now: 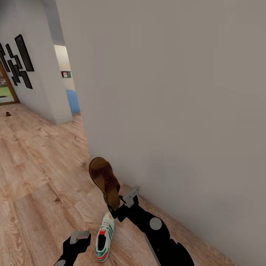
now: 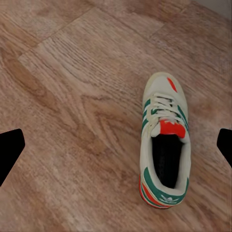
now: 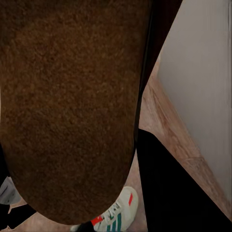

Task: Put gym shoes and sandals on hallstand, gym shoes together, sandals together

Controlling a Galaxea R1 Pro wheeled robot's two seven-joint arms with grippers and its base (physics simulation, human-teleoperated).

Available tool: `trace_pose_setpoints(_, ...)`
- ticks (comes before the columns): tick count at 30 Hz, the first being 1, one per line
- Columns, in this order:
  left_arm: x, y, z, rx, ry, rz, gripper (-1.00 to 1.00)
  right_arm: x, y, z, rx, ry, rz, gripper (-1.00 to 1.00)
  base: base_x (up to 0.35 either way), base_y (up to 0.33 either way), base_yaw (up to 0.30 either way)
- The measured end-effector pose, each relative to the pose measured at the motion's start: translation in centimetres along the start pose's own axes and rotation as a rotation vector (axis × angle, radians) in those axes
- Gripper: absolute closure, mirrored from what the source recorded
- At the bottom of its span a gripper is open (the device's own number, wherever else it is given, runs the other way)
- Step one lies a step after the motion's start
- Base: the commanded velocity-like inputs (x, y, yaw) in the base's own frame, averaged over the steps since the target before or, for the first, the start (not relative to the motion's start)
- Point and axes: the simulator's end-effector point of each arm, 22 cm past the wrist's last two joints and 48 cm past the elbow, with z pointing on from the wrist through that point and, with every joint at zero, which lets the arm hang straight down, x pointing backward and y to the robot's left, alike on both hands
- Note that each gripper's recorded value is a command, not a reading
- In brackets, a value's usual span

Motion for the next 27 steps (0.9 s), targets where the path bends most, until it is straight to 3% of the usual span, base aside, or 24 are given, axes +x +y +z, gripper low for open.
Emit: trace_pose_setpoints(27, -0.99, -0.09, -0.02, -0.001, -0.044, -0.005, -1.0, 0.08, 0.29, 0.06, -0.006, 0.002, 0.001, 1.0, 0.048, -0.036, -0.013)
